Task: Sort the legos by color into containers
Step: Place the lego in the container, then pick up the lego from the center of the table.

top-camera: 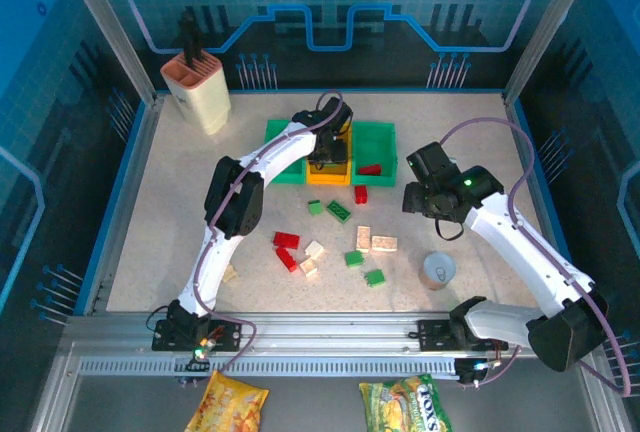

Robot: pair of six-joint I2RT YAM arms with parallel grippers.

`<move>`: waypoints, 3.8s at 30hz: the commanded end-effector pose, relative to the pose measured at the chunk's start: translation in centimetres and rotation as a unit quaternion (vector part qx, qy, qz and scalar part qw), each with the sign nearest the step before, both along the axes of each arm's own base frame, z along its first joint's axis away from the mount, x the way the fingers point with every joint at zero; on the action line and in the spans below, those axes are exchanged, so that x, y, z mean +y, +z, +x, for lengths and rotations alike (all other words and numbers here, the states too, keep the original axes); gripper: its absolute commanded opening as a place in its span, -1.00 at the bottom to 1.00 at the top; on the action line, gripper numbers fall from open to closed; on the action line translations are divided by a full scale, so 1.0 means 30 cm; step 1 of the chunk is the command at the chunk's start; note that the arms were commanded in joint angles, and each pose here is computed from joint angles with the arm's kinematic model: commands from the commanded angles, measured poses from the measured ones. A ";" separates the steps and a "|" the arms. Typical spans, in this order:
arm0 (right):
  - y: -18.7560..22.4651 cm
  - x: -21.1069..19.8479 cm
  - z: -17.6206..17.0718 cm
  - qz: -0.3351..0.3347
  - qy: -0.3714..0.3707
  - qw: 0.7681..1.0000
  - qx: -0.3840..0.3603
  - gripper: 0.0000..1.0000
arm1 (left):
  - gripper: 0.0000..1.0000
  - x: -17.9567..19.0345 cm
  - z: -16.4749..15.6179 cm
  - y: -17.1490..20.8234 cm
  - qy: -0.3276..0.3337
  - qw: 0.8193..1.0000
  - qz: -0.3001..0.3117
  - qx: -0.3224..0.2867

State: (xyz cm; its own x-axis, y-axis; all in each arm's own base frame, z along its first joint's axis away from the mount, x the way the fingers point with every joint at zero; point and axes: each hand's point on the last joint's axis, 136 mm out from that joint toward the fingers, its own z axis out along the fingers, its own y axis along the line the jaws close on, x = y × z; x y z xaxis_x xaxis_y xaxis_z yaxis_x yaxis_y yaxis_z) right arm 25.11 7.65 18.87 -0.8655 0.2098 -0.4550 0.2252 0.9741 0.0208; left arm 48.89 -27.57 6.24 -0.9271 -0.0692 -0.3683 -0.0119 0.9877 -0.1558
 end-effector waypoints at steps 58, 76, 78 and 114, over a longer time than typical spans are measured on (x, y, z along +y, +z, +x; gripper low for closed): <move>-0.183 0.198 0.066 0.018 0.085 0.994 0.063 0.40 | 0.16 0.305 -0.756 0.036 -0.095 0.987 0.028 0.125; -0.184 0.177 0.046 0.007 0.072 0.996 0.060 0.40 | 0.20 0.126 -0.526 0.009 0.018 0.997 -0.013 0.073; -0.184 0.174 0.045 0.006 0.071 0.996 0.059 0.40 | 0.20 0.118 -0.501 0.006 0.028 0.997 -0.012 0.070; -0.168 0.132 0.033 -0.010 0.062 0.997 0.050 0.39 | -0.22 0.092 -0.441 -0.091 0.021 0.994 0.042 0.100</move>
